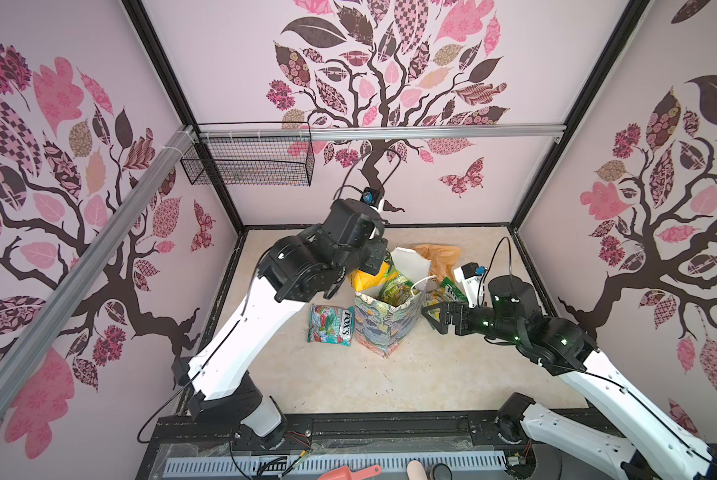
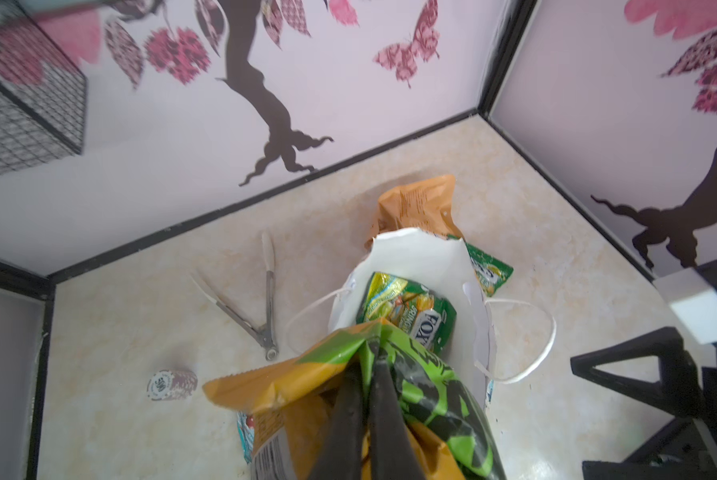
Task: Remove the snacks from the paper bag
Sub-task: 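Lift the yellow pack up out of the bag with the left gripper, then lower the yellow pack onto the table beside the tongs and release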
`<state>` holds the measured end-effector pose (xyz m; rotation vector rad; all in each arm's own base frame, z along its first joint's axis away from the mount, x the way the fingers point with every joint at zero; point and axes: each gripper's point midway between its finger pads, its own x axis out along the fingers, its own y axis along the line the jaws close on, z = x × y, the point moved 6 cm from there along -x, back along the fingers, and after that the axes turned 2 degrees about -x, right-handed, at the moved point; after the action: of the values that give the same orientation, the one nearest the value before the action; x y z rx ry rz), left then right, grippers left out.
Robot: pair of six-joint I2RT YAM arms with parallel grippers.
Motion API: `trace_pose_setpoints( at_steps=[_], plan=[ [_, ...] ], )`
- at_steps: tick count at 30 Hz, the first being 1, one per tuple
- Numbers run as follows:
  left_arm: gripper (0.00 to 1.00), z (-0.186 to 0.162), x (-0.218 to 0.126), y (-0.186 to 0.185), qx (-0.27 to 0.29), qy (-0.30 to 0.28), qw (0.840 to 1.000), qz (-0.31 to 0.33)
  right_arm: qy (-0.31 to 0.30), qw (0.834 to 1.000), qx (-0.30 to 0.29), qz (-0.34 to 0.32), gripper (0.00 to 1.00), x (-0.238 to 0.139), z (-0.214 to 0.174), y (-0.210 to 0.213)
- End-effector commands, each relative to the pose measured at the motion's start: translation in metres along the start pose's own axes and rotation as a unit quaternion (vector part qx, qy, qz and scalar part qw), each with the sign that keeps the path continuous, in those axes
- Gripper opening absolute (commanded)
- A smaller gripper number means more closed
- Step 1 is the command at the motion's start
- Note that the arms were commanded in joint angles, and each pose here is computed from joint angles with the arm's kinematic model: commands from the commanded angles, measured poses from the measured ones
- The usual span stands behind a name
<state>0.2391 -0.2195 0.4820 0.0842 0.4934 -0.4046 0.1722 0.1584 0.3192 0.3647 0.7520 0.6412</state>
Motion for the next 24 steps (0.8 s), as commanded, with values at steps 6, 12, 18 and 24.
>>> trace_pose_setpoints(
  at_steps=[6,12,18,24],
  plan=[
    [0.0,0.015,-0.058,0.062,-0.057,-0.138,0.981,0.128,-0.016,1.0,0.001,-0.002,0.99,-0.002,0.003,0.0],
    [0.0,-0.006,-0.054,0.102,-0.099,-0.129,0.972,0.17,-0.012,1.0,0.002,-0.001,1.0,0.002,0.002,0.0],
    [0.0,-0.034,-0.018,0.126,-0.145,-0.082,0.972,0.166,-0.011,1.0,0.002,0.002,1.0,0.002,0.002,0.0],
    [0.0,-0.067,0.035,0.144,-0.22,-0.033,0.97,0.103,-0.011,1.0,0.005,0.0,1.0,0.001,-0.001,-0.002]
  ],
)
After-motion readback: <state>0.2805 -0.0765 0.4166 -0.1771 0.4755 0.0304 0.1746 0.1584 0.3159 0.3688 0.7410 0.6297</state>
